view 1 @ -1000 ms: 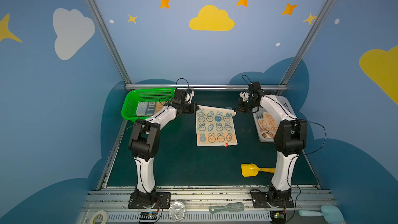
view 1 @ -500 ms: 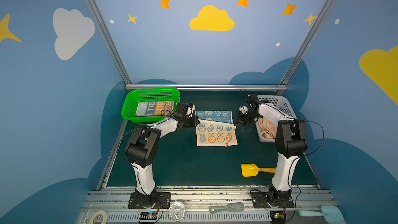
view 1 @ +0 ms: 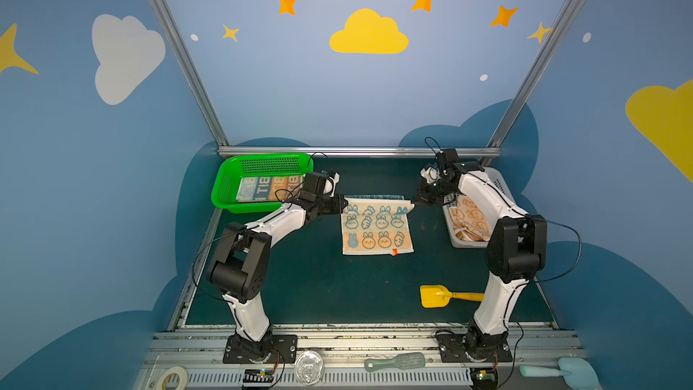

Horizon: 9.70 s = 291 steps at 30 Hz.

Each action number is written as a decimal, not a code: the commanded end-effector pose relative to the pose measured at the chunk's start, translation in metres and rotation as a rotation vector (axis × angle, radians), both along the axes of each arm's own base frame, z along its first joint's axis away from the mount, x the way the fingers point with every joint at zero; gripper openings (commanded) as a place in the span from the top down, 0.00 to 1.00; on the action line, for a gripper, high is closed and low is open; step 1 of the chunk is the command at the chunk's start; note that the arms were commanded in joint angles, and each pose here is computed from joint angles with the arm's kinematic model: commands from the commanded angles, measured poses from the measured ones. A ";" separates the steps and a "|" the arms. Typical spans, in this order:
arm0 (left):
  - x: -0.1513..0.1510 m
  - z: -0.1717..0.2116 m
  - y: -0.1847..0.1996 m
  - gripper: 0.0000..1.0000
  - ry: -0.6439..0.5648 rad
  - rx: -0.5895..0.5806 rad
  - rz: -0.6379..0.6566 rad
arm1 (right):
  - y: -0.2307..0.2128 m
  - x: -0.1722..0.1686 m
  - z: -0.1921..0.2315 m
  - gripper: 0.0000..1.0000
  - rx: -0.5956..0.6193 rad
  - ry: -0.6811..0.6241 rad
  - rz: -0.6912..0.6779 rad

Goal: Fold and stack the towels

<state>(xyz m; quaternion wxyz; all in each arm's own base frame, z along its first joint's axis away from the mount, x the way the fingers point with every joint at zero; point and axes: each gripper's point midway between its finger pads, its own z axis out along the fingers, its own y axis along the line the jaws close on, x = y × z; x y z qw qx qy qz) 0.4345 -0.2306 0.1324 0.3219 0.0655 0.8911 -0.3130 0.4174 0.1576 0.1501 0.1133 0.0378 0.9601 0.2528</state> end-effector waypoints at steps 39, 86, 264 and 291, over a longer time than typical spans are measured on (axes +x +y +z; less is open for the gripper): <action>-0.076 -0.106 -0.005 0.85 0.260 0.036 -0.016 | -0.004 -0.085 -0.127 0.98 -0.077 0.286 -0.014; -0.128 -0.034 -0.030 0.39 0.149 0.022 -0.120 | 0.035 -0.098 -0.069 0.14 -0.083 0.195 0.118; -0.006 -0.053 -0.005 0.00 0.293 0.117 -0.001 | 0.018 0.036 -0.121 0.44 -0.222 0.176 0.108; 0.001 -0.071 0.005 0.00 0.357 0.160 0.017 | 0.034 0.037 -0.148 0.98 -0.225 0.227 0.139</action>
